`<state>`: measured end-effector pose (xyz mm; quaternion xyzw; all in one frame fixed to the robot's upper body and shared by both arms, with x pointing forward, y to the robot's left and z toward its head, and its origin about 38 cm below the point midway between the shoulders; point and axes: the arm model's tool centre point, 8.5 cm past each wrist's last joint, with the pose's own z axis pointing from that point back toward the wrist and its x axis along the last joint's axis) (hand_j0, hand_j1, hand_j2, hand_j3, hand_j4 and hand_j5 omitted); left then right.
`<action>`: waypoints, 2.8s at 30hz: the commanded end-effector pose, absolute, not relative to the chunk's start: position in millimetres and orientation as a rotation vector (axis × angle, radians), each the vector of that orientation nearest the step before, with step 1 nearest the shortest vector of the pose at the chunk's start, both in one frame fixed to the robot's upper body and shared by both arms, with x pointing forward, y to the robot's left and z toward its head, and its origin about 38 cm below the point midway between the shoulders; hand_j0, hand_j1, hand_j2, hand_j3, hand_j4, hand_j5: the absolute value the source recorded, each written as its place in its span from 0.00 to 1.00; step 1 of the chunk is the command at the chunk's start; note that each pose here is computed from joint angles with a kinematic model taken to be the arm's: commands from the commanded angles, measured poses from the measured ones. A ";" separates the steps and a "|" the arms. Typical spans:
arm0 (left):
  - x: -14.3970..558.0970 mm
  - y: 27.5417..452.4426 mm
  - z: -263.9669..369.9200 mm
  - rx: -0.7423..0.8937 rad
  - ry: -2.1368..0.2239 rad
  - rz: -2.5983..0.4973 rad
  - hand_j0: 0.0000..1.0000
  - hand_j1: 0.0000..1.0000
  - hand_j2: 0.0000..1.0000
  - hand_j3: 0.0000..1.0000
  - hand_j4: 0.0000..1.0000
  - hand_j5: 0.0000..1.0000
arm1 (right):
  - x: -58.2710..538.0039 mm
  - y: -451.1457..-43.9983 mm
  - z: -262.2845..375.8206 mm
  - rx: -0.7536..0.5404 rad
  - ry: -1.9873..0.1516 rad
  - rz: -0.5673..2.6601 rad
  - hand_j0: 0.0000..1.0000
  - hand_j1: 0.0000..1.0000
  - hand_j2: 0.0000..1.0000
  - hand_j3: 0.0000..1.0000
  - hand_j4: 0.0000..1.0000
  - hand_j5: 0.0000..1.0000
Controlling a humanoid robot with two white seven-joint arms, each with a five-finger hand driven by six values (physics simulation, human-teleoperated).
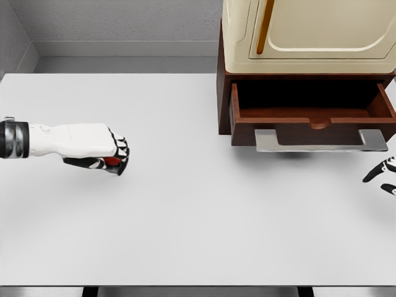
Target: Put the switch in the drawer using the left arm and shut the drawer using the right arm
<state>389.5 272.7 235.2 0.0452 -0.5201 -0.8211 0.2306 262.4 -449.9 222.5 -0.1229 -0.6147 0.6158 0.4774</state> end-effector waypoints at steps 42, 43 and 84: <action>475.6 -18.2 331.2 -0.281 -2.035 -2.012 0.35 0.35 0.35 0.35 0.35 0.35 | 262.0 -451.1 223.2 -0.300 -1.504 1.493 0.57 0.57 0.57 0.57 0.57 0.57; 474.9 -26.4 328.0 -0.287 -2.027 -2.018 0.35 0.35 0.35 0.35 0.35 0.35 | 261.8 -450.7 223.0 -0.299 -1.504 1.494 0.57 0.57 0.57 0.57 0.57 0.57; 473.5 -48.8 311.3 -0.241 -1.907 -2.168 0.95 0.95 0.95 0.95 0.95 0.95 | 261.3 -453.1 225.8 -0.312 -1.506 1.491 0.54 0.54 0.54 0.54 0.54 0.54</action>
